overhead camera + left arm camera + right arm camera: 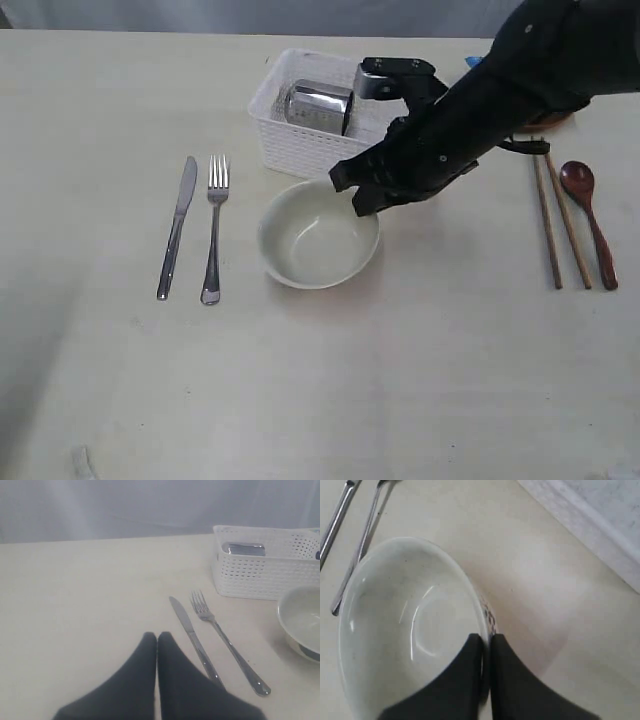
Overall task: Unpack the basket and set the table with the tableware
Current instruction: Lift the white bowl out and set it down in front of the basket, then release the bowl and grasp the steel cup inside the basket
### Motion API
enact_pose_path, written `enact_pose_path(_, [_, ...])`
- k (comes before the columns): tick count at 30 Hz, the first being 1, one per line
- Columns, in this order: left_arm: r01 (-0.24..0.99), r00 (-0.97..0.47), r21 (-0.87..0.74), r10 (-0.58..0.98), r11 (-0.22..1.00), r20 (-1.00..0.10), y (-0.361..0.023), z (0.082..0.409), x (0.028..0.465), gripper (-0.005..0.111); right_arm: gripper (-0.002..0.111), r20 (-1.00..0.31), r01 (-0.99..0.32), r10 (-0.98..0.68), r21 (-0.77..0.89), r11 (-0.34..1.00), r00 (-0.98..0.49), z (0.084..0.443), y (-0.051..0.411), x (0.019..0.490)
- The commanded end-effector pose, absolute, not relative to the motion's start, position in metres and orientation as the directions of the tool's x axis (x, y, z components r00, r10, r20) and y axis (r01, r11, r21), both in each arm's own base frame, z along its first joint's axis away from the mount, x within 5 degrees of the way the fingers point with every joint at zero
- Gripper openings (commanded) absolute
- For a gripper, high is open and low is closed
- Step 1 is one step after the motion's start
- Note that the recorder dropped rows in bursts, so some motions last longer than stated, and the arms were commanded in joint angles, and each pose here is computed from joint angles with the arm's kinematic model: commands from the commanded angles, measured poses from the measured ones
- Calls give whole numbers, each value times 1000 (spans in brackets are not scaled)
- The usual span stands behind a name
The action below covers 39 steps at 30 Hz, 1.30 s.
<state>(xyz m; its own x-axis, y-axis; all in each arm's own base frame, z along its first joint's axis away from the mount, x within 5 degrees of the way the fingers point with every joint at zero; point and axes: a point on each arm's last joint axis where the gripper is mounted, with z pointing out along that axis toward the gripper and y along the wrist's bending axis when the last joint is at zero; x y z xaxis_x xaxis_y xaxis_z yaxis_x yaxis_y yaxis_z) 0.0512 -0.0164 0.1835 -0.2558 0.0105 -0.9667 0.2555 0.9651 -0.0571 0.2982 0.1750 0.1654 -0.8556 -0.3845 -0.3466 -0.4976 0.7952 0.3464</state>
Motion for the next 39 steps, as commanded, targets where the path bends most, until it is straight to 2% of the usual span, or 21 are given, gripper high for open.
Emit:
enact_pose_path(1, [260, -254, -58, 11, 964, -967, -17, 183, 51, 0, 0, -316, -478, -379, 351, 805, -870, 149, 175, 301])
enact_pose_path(5, [260, -254, -56, 12, 964, -967, -17, 183, 51, 0, 0, -287, -461, -372, 370, 807, -883, 145, 176, 300])
enact_pose_path(7, [260, -254, -56, 12, 964, -967, -17, 183, 51, 0, 6, -299, -468, -374, 374, 801, -878, 152, 176, 298])
enact_pose_path(10, [260, -254, -58, 11, 964, -967, -17, 183, 51, 0, 34, -351, -506, -391, 347, 789, -851, 174, 175, 298])
enact_pose_path(12, [260, -254, -58, 11, 964, -967, -17, 183, 51, 0, 45, -378, -522, -403, 298, 799, -833, 195, 172, 301])
enact_pose_path(16, [260, -254, -58, 11, 964, -967, -17, 183, 51, 0, 45, -484, -503, -341, 255, 826, -806, 241, 172, 314])
enact_pose_path(21, [260, -254, -58, 11, 964, -967, -17, 183, 51, 0, 44, -579, -455, -216, 306, 836, -786, 288, 185, 340])
enact_pose_path(24, [260, -254, -58, 11, 964, -967, -17, 183, 51, 0, 43, -599, -428, -156, 343, 836, -786, 303, 195, 359])
enact_pose_path(27, [260, -254, -58, 11, 964, -967, -17, 183, 51, 0, 43, -573, -380, -103, 387, 840, -813, 300, 206, 382])
enact_pose_path(31, [260, -254, -58, 11, 964, -967, -17, 183, 51, 0, 43, -460, -273, -47, 439, 856, -887, 270, 215, 409])
enact_pose_path(36, [260, -254, -58, 11, 964, -967, -17, 183, 51, 0, 43, -280, -131, 11, 486, 864, -960, 225, 199, 430])
enact_pose_path(39, [260, -254, -58, 11, 964, -967, -17, 183, 51, 0, 43, -209, -68, 51, 525, 848, -977, 212, 183, 438])
